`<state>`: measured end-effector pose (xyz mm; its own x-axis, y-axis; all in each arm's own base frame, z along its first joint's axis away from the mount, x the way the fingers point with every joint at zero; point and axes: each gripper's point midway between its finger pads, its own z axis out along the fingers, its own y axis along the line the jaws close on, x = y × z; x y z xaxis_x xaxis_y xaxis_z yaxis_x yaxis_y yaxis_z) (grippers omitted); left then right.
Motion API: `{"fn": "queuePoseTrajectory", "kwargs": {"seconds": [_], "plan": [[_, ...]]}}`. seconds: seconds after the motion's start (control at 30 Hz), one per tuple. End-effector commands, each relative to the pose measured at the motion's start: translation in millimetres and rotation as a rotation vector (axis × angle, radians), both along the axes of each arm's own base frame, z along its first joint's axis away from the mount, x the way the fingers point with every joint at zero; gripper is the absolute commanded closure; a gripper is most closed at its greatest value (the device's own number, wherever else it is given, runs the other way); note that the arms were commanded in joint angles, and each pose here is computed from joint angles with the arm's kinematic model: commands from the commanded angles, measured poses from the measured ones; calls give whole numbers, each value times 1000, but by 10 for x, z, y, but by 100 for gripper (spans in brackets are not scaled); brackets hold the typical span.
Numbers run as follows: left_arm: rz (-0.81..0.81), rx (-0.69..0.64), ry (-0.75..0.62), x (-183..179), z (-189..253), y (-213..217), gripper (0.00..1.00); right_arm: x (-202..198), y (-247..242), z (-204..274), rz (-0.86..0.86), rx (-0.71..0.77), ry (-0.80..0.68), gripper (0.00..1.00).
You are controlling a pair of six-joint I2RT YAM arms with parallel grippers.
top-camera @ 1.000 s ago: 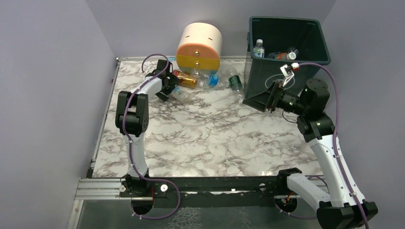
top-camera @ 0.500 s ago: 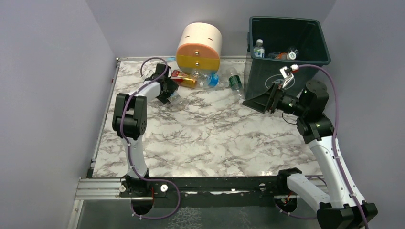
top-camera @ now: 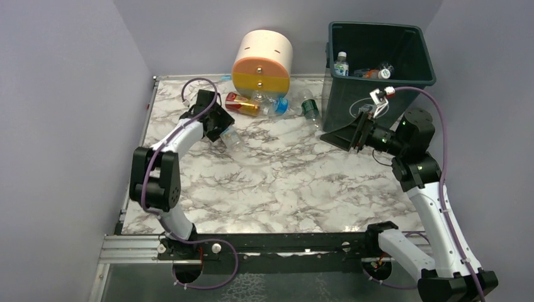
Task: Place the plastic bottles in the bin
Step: Pick up the plastic bottle at the center of the board.
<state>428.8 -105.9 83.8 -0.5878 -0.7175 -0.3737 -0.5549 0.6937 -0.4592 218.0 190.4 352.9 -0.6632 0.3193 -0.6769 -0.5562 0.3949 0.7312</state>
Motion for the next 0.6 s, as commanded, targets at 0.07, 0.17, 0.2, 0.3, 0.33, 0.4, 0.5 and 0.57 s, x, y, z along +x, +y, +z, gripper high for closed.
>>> {"fn": "queuePoseTrajectory", "kwargs": {"seconds": [0.07, 0.17, 0.2, 0.3, 0.33, 0.4, 0.5, 0.57], "plan": [[-184, -50, -151, -459, 517, -256, 39, -37, 11, -104, 11, -4, 5, 11], [-219, -63, -194, -722, 598, -273, 39, -29, 15, -186, 14, -9, 27, 11], [-229, -73, -211, -797, 638, -279, 39, -23, 16, -221, 16, -13, 36, 11], [-248, -99, -250, -995, 722, -286, 39, 27, 18, -349, 17, -35, 67, 11], [-253, -106, -258, -1051, 735, -288, 39, 44, 17, -397, 17, -43, 77, 11], [-265, -123, -280, -1144, 789, -299, 39, 84, 20, -512, 20, -58, 104, 11], [-288, -145, -306, -1246, 855, -327, 38, 146, 25, -683, 22, -74, 142, 11], [-304, -160, -316, -1300, 890, -348, 38, 186, 32, -766, 25, -82, 161, 11]]}}
